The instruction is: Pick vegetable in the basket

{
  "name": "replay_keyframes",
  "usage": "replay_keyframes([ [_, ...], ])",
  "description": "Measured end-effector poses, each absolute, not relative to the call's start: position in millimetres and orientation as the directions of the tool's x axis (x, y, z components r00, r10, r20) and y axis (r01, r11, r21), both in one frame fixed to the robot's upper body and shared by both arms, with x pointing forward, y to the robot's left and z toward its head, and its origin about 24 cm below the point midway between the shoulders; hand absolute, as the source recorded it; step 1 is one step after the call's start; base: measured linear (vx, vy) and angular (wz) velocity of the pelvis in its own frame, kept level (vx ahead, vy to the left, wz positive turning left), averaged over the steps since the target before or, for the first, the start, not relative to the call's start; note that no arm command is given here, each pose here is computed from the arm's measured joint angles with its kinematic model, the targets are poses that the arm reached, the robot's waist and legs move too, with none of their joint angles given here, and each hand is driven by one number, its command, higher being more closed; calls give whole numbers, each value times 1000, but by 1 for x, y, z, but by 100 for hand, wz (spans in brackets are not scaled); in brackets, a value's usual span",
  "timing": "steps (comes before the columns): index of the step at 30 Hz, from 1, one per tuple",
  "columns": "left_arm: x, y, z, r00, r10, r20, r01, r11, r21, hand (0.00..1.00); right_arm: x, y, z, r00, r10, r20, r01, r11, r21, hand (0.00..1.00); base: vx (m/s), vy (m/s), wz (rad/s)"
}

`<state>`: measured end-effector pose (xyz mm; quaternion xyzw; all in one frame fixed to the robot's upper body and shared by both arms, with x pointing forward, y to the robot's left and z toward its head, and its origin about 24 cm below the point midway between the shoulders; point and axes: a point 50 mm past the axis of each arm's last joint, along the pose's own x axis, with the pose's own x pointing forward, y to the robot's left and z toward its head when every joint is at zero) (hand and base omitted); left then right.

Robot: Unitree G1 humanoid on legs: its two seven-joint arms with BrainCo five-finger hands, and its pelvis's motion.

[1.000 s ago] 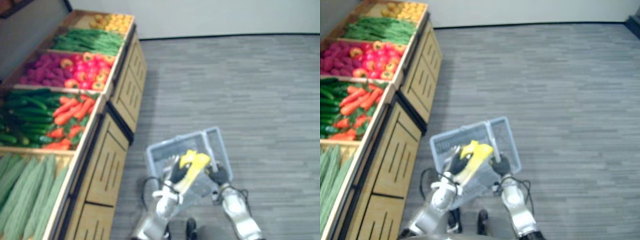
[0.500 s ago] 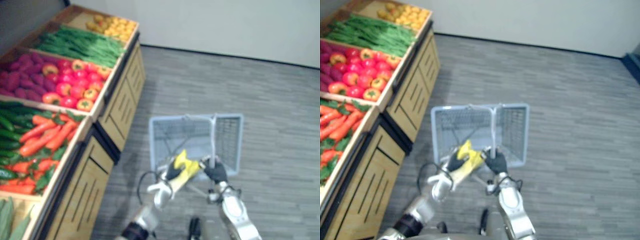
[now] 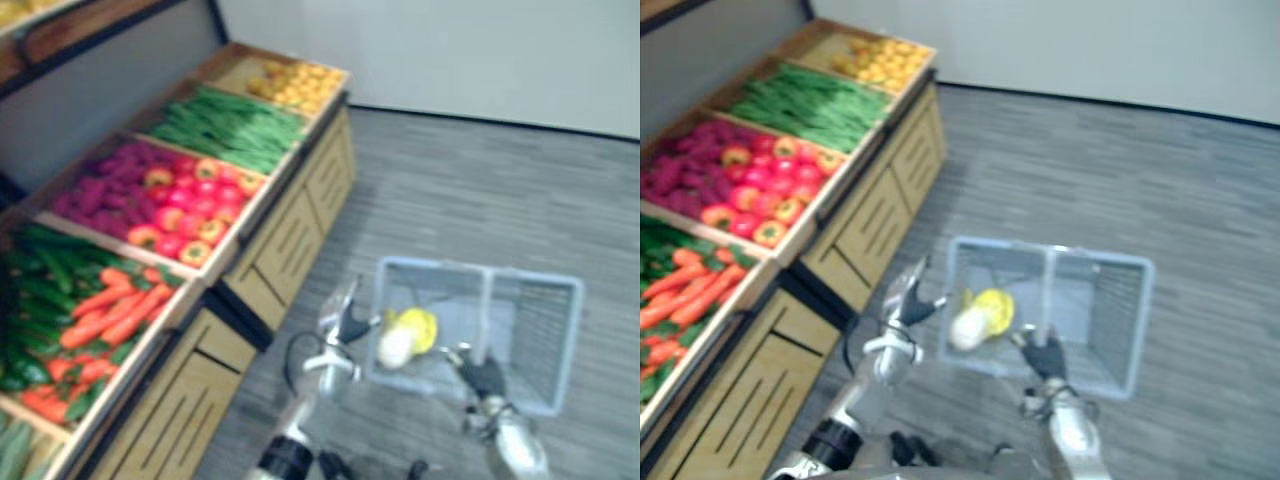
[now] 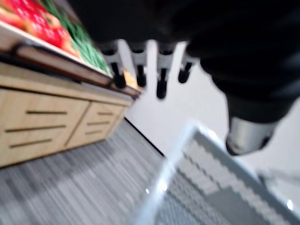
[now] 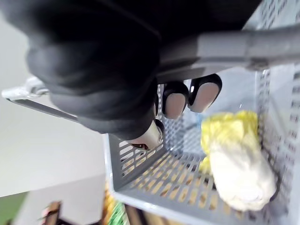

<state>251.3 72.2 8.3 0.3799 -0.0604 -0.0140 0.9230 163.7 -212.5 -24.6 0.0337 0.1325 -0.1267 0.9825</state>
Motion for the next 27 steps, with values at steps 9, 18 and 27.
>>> replay_keyframes([
  [9,203,147,-22,980,184,-72,-99,775,624,0,97,-251,-108,534,-541,-650,633,765,-118,100,402,-46,164],
  [18,202,195,-5,911,412,11,-369,802,469,0,32,-263,-142,200,-620,-759,792,558,-248,100,217,-375,131],
  [27,240,201,40,825,524,213,-566,758,325,0,32,-261,-145,186,-612,-769,781,566,-262,100,48,-125,49],
])
